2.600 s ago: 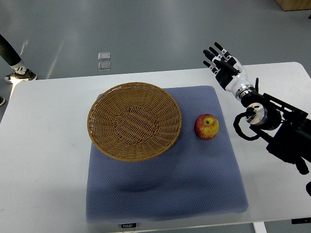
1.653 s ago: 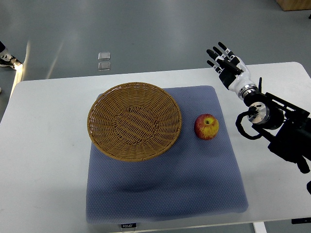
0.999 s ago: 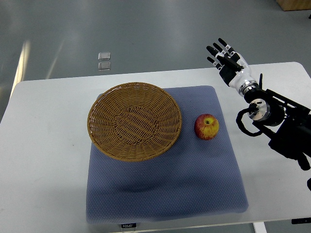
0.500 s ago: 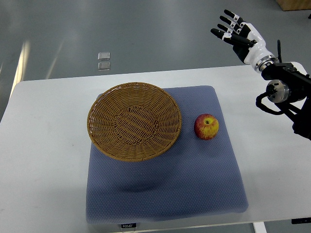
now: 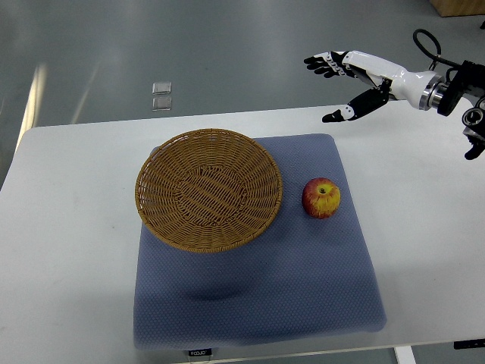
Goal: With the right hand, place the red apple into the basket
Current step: 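Swing the right hand over and lower it toward the apple, then close the right hand's fingers around the red apple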
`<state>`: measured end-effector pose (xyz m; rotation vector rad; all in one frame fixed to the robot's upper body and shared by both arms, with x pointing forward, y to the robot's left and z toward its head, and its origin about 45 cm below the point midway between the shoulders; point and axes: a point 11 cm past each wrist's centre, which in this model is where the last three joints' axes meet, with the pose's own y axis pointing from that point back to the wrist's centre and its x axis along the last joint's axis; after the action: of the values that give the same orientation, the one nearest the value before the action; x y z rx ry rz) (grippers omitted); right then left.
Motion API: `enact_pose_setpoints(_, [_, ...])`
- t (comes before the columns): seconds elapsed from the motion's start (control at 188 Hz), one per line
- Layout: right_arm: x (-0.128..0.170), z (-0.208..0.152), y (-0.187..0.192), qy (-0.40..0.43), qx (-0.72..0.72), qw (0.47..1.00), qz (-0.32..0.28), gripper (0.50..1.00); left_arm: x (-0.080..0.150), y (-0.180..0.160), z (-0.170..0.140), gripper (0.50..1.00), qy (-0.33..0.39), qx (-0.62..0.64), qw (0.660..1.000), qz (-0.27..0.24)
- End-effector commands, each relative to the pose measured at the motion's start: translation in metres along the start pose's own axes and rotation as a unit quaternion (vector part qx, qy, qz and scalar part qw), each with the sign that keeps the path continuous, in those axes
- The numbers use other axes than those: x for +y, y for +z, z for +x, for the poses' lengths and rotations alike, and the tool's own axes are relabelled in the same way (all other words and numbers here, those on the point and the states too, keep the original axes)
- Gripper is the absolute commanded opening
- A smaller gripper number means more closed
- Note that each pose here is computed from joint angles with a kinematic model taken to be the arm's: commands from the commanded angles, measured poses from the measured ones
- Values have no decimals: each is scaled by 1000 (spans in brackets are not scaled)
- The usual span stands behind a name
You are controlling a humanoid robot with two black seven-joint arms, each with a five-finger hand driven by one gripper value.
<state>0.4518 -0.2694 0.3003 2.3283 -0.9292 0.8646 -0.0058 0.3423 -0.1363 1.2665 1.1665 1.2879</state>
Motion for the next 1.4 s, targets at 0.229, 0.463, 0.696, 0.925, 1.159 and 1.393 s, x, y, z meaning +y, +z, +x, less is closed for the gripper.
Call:
enact_pose_setpoints(0.229, [8, -19, -13, -136, 175, 975, -22, 915, 0, 0, 0, 1000, 0, 0, 1000, 0])
enact_pose_setpoints(0.463, [10, -50, -21, -231, 239, 943, -10, 915, 0, 0, 0, 1000, 0, 0, 1000, 0])
enact_pose_setpoints(0.696, [5, -75, -11, -251, 292, 923, -8, 915, 0, 0, 0, 1000, 0, 0, 1000, 0])
enact_pose_setpoints(0.925, [7, -89, -3, -262, 293, 920, -7, 915, 0, 0, 0, 1000, 0, 1, 1000, 0])
enact_pose_setpoints(1.159, [4, -113, 7, -258, 294, 920, -1, 915, 0, 0, 0, 1000, 0, 0, 1000, 0])
enact_pose_setpoints(1.393, [5, -115, 16, -255, 298, 920, -9, 915, 0, 0, 0, 1000, 0, 0, 1000, 0])
